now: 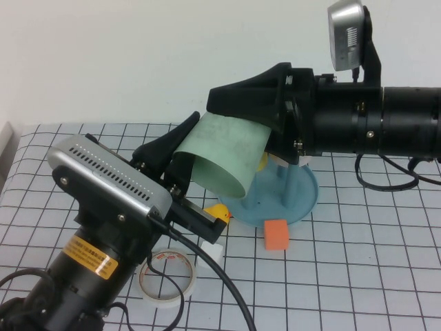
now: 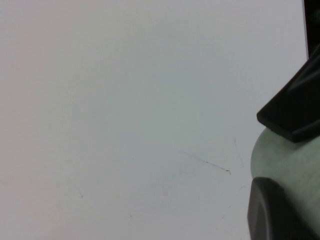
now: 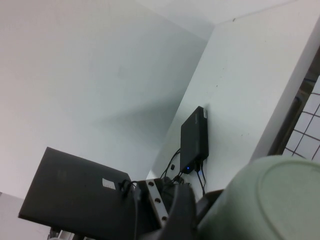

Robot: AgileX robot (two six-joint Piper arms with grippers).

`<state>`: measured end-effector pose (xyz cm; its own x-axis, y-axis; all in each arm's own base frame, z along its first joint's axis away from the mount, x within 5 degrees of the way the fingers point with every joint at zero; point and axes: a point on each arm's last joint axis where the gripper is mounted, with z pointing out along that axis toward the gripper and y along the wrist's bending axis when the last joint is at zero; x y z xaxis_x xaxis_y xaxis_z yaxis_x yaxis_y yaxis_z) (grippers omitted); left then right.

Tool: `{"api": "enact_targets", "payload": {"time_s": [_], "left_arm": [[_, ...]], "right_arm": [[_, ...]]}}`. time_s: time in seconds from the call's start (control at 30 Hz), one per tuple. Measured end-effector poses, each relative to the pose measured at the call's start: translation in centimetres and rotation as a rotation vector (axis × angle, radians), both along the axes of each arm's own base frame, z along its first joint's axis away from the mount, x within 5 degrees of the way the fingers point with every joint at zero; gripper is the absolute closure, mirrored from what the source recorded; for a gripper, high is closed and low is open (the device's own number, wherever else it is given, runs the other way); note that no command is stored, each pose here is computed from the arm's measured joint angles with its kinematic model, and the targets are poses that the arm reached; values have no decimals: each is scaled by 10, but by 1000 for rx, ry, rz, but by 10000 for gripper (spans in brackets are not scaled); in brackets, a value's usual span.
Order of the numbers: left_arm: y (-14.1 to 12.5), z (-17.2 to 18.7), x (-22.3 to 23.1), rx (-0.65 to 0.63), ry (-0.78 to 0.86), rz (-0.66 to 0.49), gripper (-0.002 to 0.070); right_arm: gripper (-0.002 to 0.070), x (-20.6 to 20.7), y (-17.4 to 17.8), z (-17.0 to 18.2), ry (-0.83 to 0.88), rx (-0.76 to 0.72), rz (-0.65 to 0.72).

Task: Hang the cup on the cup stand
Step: Adjust the cup with two arms, then place the cup on the cup holder

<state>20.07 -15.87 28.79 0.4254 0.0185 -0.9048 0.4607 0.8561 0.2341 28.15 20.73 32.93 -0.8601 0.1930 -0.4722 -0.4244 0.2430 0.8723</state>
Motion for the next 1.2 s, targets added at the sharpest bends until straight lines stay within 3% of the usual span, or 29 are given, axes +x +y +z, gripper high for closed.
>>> {"api": "enact_targets", "payload": {"time_s": [0.33,0.43,0.63,0.8,1.03,1.13,1.2], "left_arm": [[1,0,1,-27,20,3,645],[2,1,0,-34,17,3,554],[8,15,-8,-62,-21,-3,264],[14,23,-16,-49,9,-14,205],[28,34,-36,15,132,-47,222],[41,36,-51,33,273,-59,336],[51,36,-64,75,341,-68,480]], "right_arm": [[78,1,0,-1,6,2,1],[82,2,1,1,-32,-5,5],[83,7,2,17,-162,-15,-4],[85,13,2,35,-332,-45,-36],[86,24,-2,43,-646,-198,-115],[88,30,-6,41,-760,-300,-165],[88,34,-8,39,-810,-360,-194]]}}
